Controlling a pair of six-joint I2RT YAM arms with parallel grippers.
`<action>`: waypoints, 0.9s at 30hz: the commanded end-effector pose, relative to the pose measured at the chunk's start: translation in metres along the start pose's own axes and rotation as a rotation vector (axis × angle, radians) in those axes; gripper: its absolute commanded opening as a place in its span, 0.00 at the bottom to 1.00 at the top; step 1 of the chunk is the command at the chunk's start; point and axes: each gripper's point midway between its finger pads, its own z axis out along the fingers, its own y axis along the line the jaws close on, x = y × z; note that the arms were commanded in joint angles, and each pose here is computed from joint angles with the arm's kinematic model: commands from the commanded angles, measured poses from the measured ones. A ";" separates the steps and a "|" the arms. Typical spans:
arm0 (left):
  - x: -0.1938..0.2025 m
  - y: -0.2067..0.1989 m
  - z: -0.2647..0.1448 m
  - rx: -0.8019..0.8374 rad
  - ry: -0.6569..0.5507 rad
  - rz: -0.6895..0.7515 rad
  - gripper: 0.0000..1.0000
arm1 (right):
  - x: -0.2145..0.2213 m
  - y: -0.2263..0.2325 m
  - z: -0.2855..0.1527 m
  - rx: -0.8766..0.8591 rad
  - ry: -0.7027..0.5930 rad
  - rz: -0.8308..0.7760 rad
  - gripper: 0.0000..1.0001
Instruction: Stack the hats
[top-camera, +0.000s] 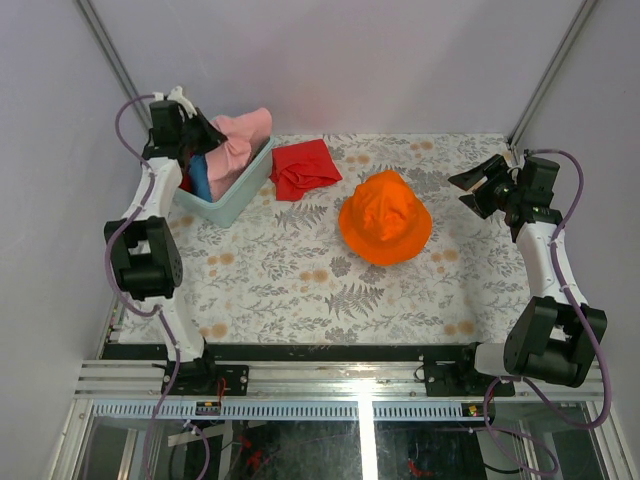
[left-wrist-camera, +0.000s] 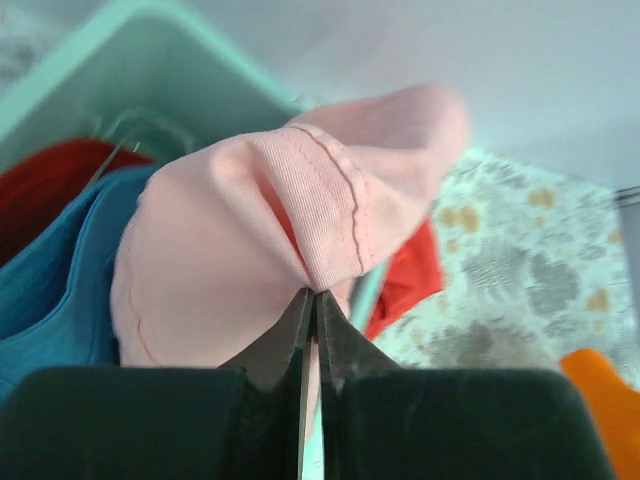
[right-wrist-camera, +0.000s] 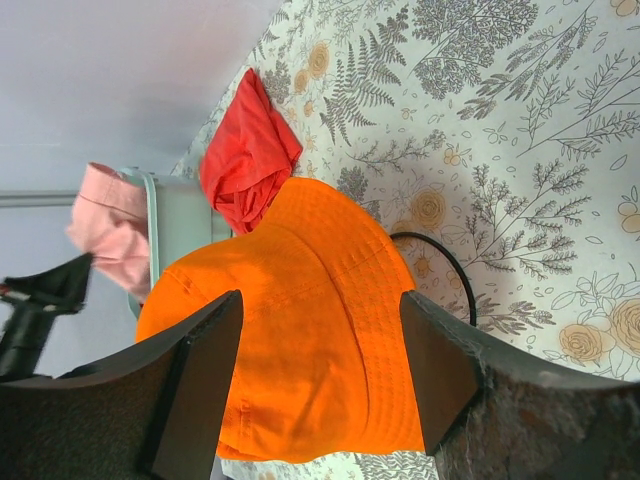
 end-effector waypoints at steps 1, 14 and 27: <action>-0.095 -0.093 -0.069 0.223 -0.226 0.048 0.00 | -0.004 0.018 -0.009 -0.059 -0.021 -0.018 0.71; -0.140 -0.255 -0.181 0.745 -0.196 -0.156 0.00 | 0.002 0.020 -0.009 -0.087 0.005 -0.010 0.71; -0.078 -0.390 -0.238 1.105 0.101 -0.453 0.00 | 0.012 0.168 -0.101 -0.809 -0.077 -0.406 0.71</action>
